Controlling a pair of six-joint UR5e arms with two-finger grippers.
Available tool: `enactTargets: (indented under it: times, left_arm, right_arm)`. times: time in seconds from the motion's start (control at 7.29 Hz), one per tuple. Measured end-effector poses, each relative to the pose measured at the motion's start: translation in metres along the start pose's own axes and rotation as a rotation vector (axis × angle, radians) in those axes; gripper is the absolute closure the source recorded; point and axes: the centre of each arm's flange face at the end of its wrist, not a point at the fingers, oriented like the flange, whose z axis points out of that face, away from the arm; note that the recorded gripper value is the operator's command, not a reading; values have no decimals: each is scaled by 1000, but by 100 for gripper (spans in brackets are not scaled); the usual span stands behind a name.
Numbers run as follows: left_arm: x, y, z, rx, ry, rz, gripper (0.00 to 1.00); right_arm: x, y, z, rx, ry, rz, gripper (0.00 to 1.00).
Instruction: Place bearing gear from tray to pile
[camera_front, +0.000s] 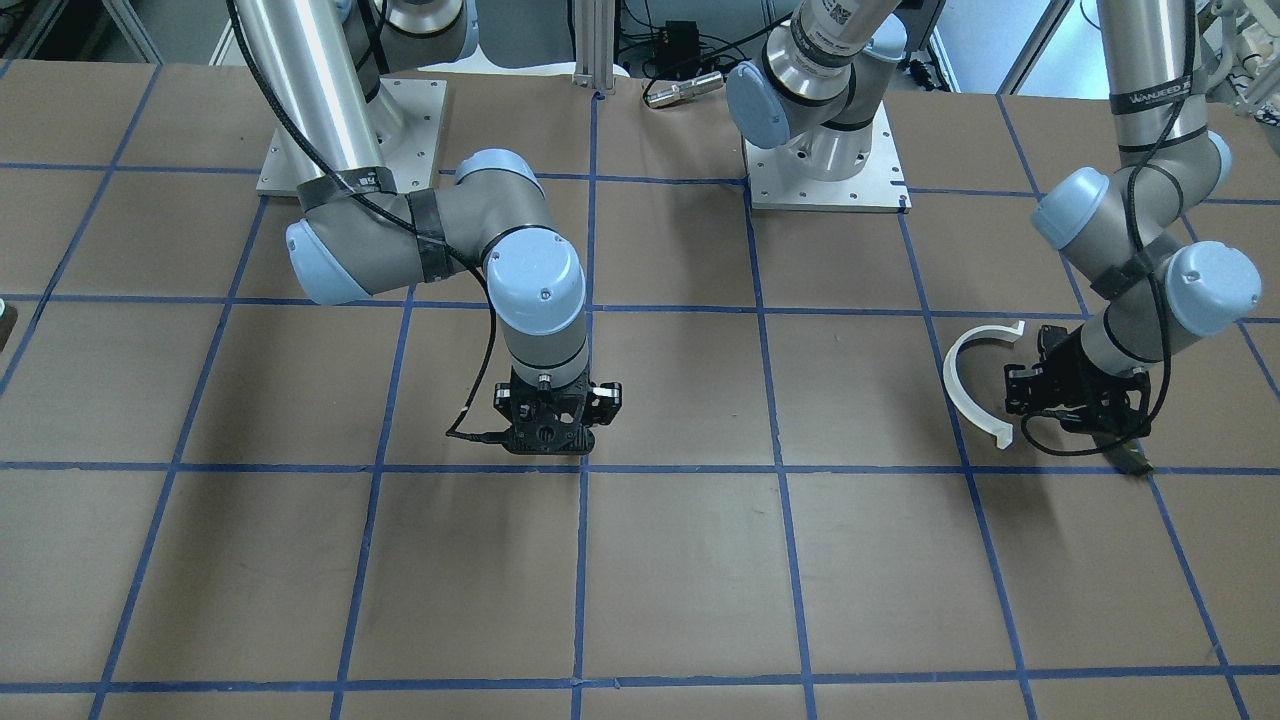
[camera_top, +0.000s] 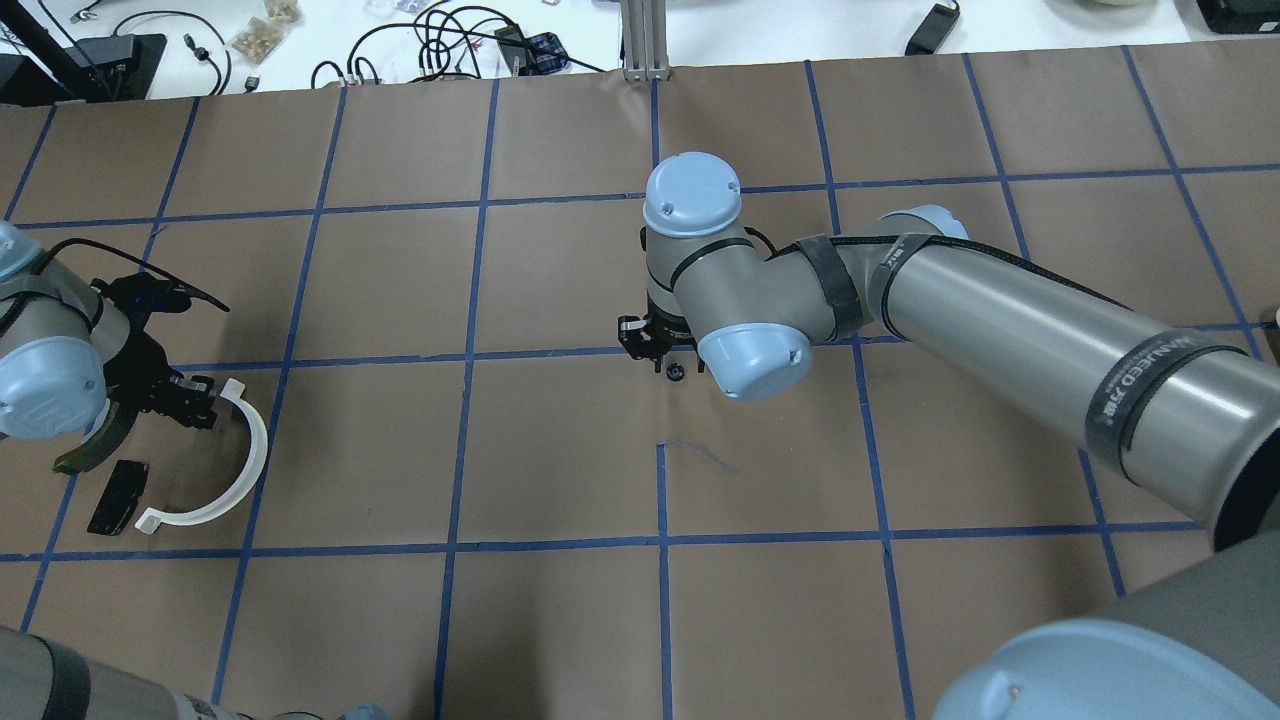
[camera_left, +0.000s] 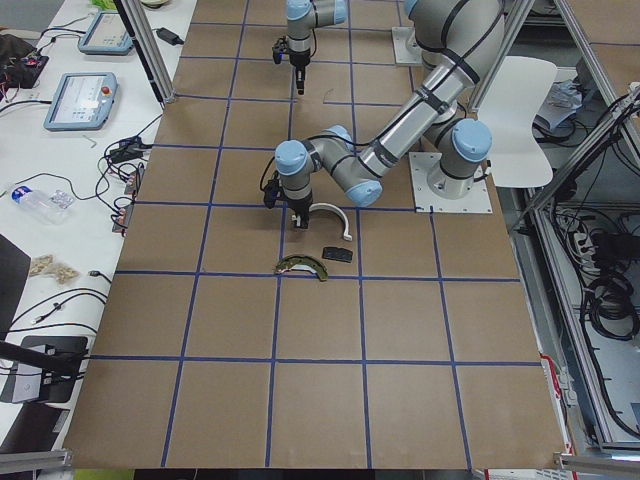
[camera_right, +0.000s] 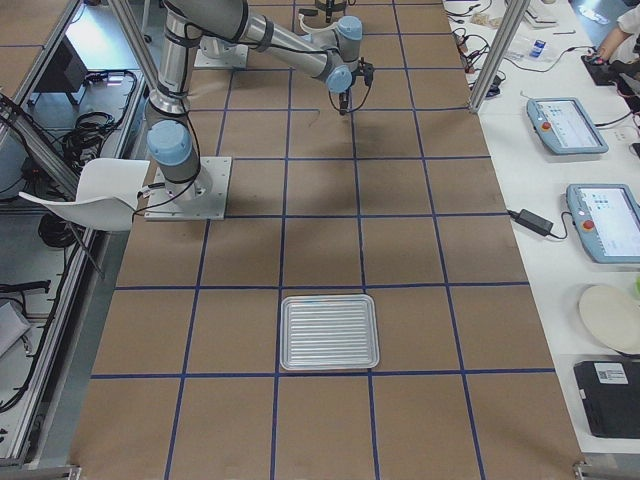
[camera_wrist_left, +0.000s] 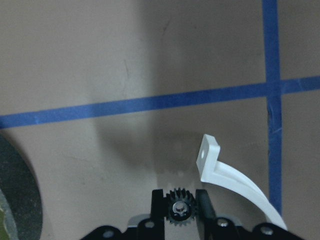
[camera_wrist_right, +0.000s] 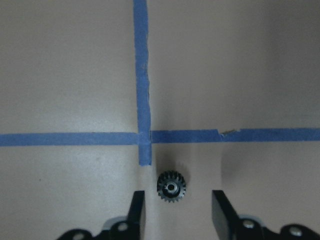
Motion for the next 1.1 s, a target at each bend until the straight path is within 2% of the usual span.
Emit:
enactTargets:
  times: [0.14, 0.27, 0.69, 0.96, 1.1]
  left_arm:
    - [-5, 5, 3, -2, 3, 3, 87]
    - [-7, 8, 5, -4, 6, 5, 2]
    - [-7, 11, 1, 1, 1, 12, 0]
    - [-5, 6, -21, 27, -35, 19, 0]
    - [-1, -1, -41, 42, -67, 28, 0]
  right_arm:
    - [-1, -7, -23, 8, -16, 9, 0]
    - [0, -15, -62, -1, -26, 23, 0]
    - [17, -25, -214, -24, -26, 64, 0]
    - [59, -11, -282, -51, 1, 112, 0]
    - [77, -1, -301, -48, 24, 96, 0]
